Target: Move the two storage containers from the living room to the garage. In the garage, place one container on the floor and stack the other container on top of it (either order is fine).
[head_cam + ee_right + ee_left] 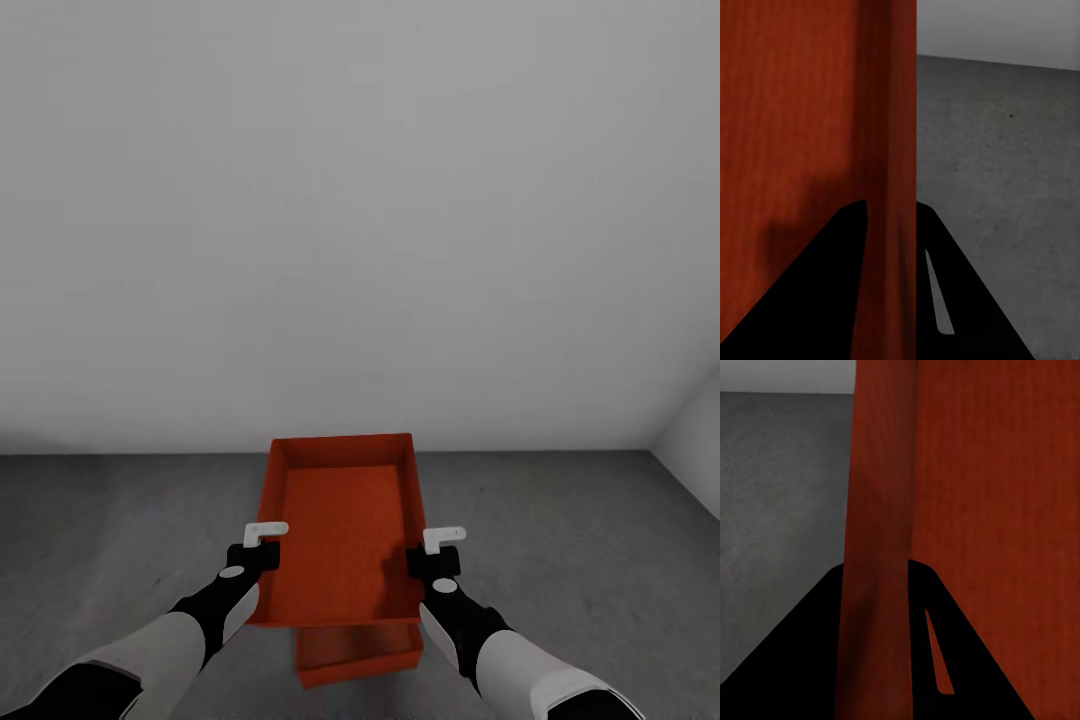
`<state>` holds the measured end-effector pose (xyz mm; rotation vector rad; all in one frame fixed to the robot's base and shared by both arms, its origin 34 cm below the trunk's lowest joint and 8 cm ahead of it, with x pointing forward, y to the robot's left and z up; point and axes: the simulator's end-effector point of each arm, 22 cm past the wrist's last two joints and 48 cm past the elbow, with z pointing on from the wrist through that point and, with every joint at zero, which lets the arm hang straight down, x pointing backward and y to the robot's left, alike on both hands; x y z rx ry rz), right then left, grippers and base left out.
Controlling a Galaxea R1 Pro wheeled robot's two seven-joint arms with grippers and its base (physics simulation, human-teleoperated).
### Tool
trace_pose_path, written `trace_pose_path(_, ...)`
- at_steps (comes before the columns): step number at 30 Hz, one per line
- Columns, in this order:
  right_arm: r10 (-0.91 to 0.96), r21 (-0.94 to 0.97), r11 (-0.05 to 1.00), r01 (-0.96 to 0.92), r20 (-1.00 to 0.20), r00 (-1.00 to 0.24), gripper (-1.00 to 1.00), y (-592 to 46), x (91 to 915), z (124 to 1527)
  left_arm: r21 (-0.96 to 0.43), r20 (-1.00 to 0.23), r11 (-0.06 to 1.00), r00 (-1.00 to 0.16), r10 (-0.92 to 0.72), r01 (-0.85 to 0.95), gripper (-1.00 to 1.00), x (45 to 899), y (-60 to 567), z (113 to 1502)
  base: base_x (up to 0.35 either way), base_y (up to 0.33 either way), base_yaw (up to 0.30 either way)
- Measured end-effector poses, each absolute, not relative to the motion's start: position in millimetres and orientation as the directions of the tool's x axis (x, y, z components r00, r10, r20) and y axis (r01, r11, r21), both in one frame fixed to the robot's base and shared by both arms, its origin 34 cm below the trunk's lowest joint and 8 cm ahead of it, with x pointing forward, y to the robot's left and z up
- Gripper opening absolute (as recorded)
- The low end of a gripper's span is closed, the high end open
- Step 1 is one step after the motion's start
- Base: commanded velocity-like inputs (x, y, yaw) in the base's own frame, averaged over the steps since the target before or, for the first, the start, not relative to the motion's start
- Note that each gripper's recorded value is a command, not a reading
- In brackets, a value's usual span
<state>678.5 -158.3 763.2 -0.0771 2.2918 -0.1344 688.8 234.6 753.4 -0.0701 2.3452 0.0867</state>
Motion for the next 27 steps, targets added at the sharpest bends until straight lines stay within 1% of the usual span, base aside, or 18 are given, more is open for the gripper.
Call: trace_pose_path(27,-0.1,-0.122,0.992,-0.017,-0.714,-0.693,-1.0,-158.3,668.7,739.4,0.044,-0.684,0.996,-0.729,-0.025,-0.075,-1.0,678.5,234.6,729.0,0.0,0.0,0.0)
